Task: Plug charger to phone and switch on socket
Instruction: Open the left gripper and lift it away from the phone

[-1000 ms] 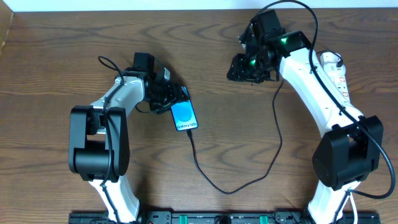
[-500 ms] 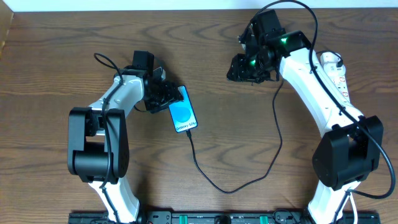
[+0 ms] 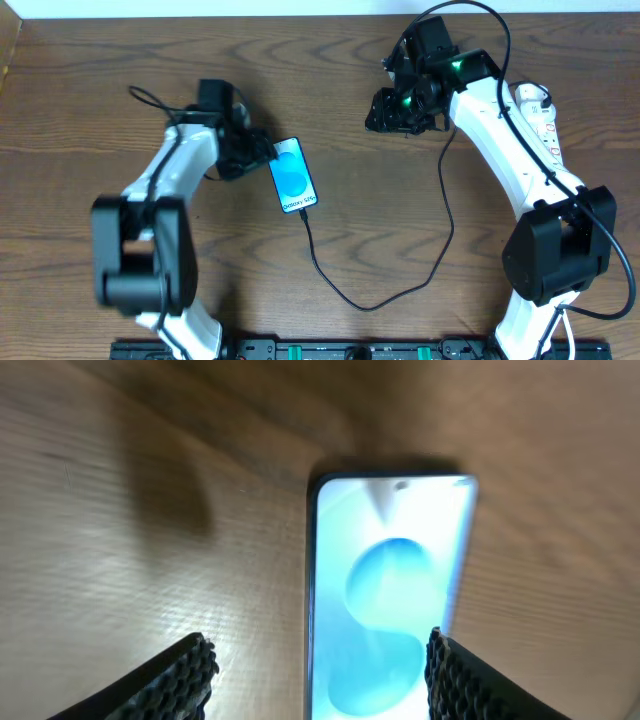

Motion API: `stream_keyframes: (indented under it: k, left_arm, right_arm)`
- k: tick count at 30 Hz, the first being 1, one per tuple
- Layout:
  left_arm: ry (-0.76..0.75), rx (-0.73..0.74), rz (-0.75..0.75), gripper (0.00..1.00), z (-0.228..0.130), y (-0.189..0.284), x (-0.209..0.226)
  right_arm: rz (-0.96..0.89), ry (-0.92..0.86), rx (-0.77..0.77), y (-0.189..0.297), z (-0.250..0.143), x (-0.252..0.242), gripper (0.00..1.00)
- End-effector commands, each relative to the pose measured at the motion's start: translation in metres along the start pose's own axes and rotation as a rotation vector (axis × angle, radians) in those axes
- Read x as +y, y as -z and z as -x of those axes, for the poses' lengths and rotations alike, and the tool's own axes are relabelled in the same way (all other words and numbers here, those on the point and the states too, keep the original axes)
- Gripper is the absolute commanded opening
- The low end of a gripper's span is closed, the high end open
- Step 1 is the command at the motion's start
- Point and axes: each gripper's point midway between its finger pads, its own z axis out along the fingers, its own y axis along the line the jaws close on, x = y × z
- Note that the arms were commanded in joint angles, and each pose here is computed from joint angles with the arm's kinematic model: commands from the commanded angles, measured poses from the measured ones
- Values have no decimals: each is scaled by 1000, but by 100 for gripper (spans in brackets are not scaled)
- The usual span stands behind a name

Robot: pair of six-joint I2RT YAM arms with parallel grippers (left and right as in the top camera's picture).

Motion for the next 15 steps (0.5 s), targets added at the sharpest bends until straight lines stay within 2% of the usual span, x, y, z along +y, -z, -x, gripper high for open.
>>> stream_keyframes:
  k: [1, 4, 5, 7, 8, 15]
  left_arm:
    - [-5, -136, -21, 69, 15, 54, -3]
    - [5, -228, -42, 69, 20, 95, -2]
    - [8, -260, -49, 73, 21, 109, -2]
    - [12, -322, -61, 95, 22, 133, -1]
    - [9, -356, -69, 98, 22, 146, -2]
    - [-18, -462, -101, 98, 18, 185, -11]
  right_arm:
    - [9, 50, -37, 15, 3, 10, 43]
    - [9, 57, -36, 15, 3, 10, 43]
    - [9, 57, -35, 15, 3, 10, 43]
    - [10, 57, -37, 15, 3, 10, 43]
    - [10, 58, -39, 15, 4, 11, 43]
    - [13, 60, -51, 16, 7, 11, 42]
